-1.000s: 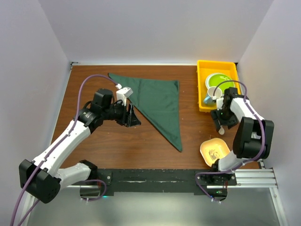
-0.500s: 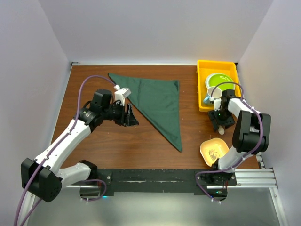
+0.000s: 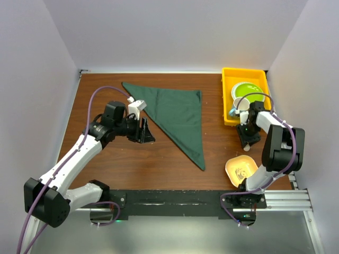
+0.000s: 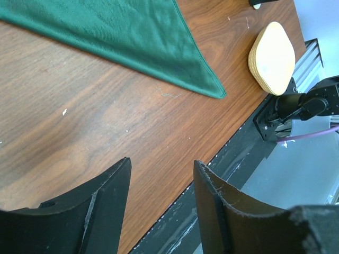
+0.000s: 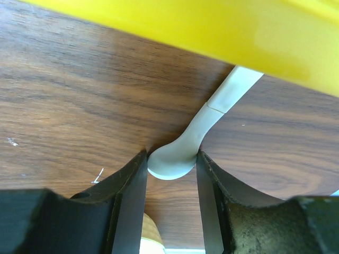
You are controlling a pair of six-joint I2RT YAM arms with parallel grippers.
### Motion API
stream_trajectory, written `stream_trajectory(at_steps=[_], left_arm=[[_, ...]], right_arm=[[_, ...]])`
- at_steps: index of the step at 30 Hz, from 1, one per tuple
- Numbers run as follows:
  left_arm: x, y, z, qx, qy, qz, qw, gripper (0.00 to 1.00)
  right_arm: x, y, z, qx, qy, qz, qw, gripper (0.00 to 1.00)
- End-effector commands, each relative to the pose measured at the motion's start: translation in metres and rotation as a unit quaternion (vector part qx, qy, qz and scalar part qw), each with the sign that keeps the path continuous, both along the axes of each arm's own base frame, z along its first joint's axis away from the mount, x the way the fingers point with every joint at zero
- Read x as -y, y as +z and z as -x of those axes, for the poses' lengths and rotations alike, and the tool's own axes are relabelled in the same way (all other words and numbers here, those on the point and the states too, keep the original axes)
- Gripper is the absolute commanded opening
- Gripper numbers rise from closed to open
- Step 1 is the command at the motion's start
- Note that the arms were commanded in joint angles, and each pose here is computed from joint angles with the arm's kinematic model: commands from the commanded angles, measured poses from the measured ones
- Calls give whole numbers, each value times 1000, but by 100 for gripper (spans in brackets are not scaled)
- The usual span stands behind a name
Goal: Fold the napkin, place the utensils inside, and roll it up
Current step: Grab a utensil with the right arm, then place the utensil onto the napkin
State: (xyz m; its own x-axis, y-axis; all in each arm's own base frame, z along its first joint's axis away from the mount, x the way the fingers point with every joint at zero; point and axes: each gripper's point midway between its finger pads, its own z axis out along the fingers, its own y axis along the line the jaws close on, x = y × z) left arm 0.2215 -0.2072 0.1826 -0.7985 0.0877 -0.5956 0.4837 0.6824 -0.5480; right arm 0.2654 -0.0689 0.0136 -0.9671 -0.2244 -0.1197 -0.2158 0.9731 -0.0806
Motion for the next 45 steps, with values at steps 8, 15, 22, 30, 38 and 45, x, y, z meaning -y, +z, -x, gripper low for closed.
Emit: stream_trajectory(at_steps=[8,15,22,30,38,45], left_arm=[[-4,4,1,19,-3,4,1000,55],[-1,5,2,19,-9,14,1000,55],[-1,6,5,18,-13,14,1000,55],[2,5,8,17,-17,28,999,56],[4,12,-9,34,-2,42,999,60],[7,10,-11,-7,3,95,995,61]], right_arm=[[7,17,-6,33,-1,21,999,18],[5,48,-3,70,-2,21,997,1],[16,61,10,68,-6,60,996,0],[27,76,41,67,-22,107,992,0],[4,106,35,88,26,89,992,0],[-120,140,19,109,240,24,964,0]])
